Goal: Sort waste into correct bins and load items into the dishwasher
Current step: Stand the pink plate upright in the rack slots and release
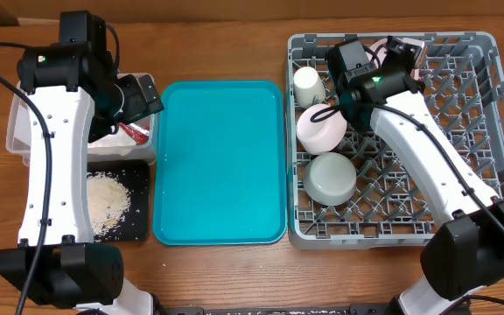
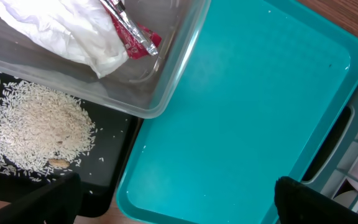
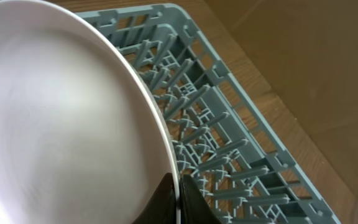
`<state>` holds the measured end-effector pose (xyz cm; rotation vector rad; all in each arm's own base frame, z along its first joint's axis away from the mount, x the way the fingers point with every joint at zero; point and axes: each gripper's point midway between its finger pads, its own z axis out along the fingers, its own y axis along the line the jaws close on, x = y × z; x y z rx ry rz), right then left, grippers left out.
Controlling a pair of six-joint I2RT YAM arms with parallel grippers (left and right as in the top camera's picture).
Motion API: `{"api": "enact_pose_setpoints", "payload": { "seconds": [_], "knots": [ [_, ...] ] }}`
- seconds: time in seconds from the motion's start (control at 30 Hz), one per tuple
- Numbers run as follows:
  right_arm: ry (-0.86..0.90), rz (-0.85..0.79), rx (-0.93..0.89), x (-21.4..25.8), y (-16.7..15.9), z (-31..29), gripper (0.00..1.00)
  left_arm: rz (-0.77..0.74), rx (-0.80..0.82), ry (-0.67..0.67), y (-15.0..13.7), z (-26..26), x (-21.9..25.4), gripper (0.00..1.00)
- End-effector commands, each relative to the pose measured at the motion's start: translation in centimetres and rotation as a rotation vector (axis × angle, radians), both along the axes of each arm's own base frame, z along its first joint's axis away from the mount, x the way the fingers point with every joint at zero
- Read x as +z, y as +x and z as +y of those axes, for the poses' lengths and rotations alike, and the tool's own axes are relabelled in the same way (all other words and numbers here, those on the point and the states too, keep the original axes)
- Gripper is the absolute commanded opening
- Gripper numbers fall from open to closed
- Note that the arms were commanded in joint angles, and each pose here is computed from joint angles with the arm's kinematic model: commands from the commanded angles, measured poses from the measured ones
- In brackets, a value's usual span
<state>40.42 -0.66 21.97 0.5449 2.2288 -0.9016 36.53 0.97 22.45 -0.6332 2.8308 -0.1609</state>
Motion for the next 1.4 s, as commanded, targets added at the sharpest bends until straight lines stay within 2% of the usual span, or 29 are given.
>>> {"api": "enact_pose_setpoints", "payload": {
  "seconds": [0.0, 0.27, 0.4, 0.6, 0.63, 0.7, 0.77, 0.9, 1.0, 1.13, 1.2, 1.23, 1.27, 1.37],
  "knots": [
    [0.005, 0.042, 0.049, -0.5, 0.1, 0.6, 0.04, -0.006, -0.011, 0.005, 0.0, -0.1, 0.2, 1.0],
    [0.063, 0.085, 0.159, -1.3, 1.4, 2.2, 0.05, -0.006, -0.011, 0.005, 0.0, -0.1, 0.2, 1.0],
    [0.068, 0.065, 0.182, -1.1, 2.2, 2.6, 0.15, -0.006, -0.011, 0.005, 0.0, -0.1, 0.2, 1.0],
    [0.039, 0.045, 0.246, -0.2, 3.7, 3.1, 0.24, -0.006, -0.011, 0.005, 0.0, -0.1, 0.1, 1.0],
    [0.031, 0.042, 0.261, 0.0, 4.0, 3.2, 0.26, -0.006, -0.011, 0.005, 0.0, -0.1, 0.2, 1.0],
    [0.02, 0.028, 0.283, 0.7, 4.6, 3.5, 0.37, -0.006, -0.011, 0.005, 0.0, -0.1, 0.2, 1.0],
    [0.002, 0.016, 0.314, 1.8, 5.2, 3.8, 0.4, -0.006, -0.011, 0.005, 0.0, -0.1, 0.2, 1.0],
    [-0.007, -0.016, 0.351, 3.3, 5.9, 4.7, 0.54, -0.006, -0.011, 0.005, 0.0, -0.1, 0.2, 1.0],
    [0.084, -0.026, 0.445, 3.2, 6.3, 7.6, 0.56, -0.006, -0.011, 0.005, 0.0, -0.1, 0.1, 1.0],
    [0.321, 0.006, 0.671, 1.7, 6.0, 14.1, 0.63, -0.006, -0.011, 0.005, 0.0, -0.1, 0.1, 1.0],
    [0.41, 0.024, 0.753, 1.3, 5.5, 16.5, 0.76, -0.006, -0.011, 0.005, 0.0, -0.1, 0.1, 1.0],
    [0.432, 0.03, 0.771, 1.2, 5.4, 17.0, 0.91, -0.006, -0.011, 0.005, 0.0, -0.1, 0.2, 1.0],
    [0.442, 0.034, 0.78, 1.1, 5.3, 17.2, 1.0, -0.006, -0.011, 0.005, 0.0, -0.1, 0.2, 1.0],
    [0.452, 0.056, 0.783, 0.7, 4.9, 17.3, 1.0, -0.006, -0.011, 0.005, 0.0, -0.1, 0.1, 1.0]
  ]
}}
